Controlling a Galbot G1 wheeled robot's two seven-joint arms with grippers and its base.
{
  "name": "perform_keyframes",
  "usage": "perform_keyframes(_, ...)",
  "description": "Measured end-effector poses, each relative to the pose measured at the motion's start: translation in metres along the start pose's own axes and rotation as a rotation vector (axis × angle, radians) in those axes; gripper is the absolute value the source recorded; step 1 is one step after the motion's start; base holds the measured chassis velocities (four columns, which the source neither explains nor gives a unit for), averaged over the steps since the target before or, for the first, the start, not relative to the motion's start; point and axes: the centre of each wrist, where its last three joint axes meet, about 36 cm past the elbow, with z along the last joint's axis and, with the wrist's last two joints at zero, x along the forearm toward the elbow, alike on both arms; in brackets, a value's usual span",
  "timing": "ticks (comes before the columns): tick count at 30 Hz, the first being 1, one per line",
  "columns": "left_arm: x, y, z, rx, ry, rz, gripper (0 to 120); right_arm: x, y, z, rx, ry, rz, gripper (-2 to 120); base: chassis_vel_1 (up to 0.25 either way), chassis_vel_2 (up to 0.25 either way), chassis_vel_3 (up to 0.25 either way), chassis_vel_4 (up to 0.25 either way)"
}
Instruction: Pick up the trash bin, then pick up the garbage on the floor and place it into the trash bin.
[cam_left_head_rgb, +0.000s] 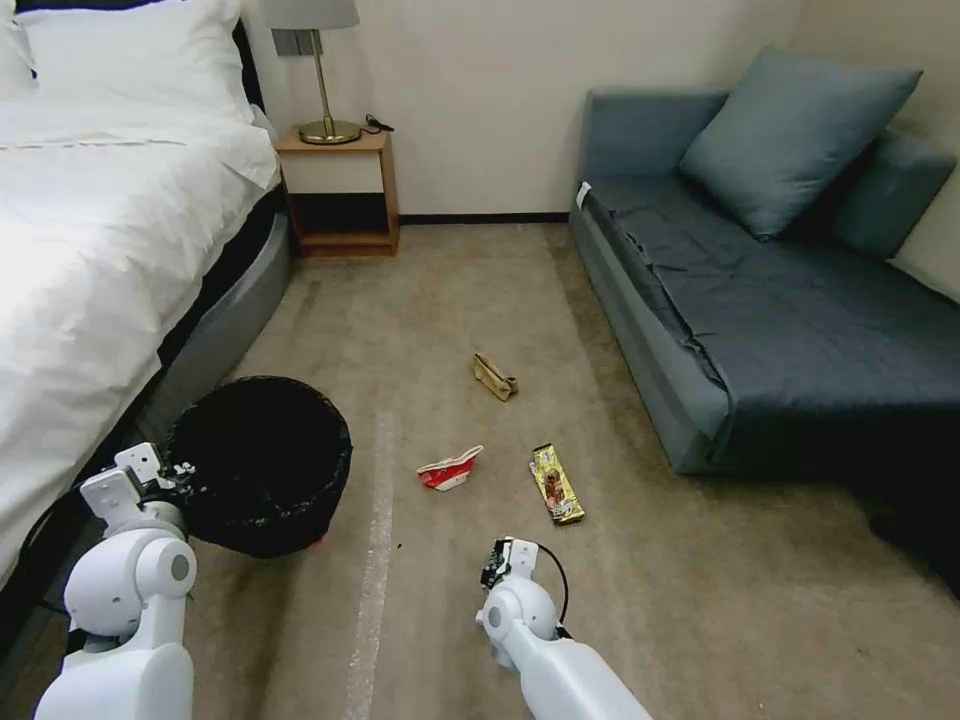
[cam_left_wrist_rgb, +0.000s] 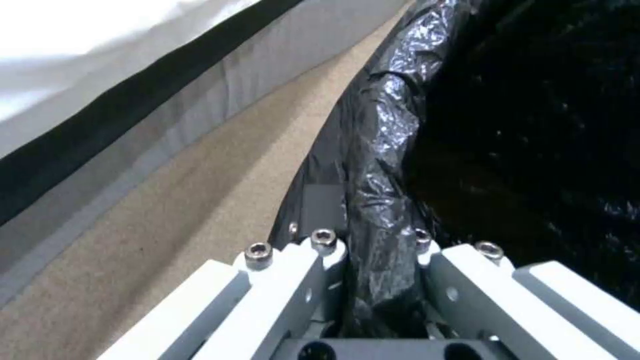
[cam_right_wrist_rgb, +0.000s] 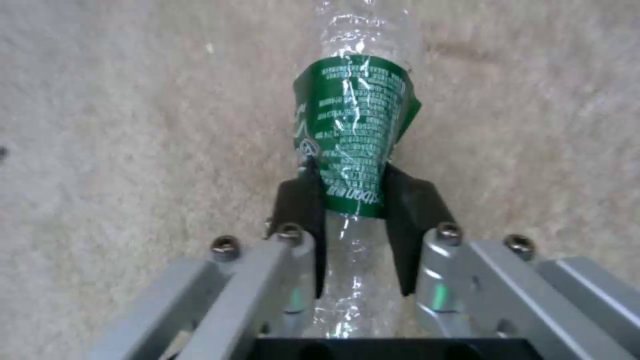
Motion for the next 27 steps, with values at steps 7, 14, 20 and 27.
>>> perform_keyframes(7, 0.003, -0.003, 0.004, -0.01, 0.008, 0.011, 3, 0.048, -0.011, -0.036, -0.036, -0.111, -0.089, 8, 0.0, 0.0, 0.0, 0.0)
perform_keyframes(14, 0.004, -0.014, 0.016, -0.027, 0.039, 0.035, 3, 0.155, 0.001, -0.089, -0.113, -0.234, -0.403, 8, 0.0, 0.0, 0.0, 0.0)
perform_keyframes(20, 0.004, -0.025, 0.024, -0.034, 0.064, 0.062, 3, 0.203, 0.025, -0.094, -0.102, -0.249, -0.597, 8, 0.0, 0.0, 0.0, 0.0)
perform_keyframes(27, 0.005, -0.035, 0.037, -0.041, 0.099, 0.081, 3, 0.207, 0.068, -0.077, -0.043, -0.205, -0.688, 8, 0.0, 0.0, 0.0, 0.0)
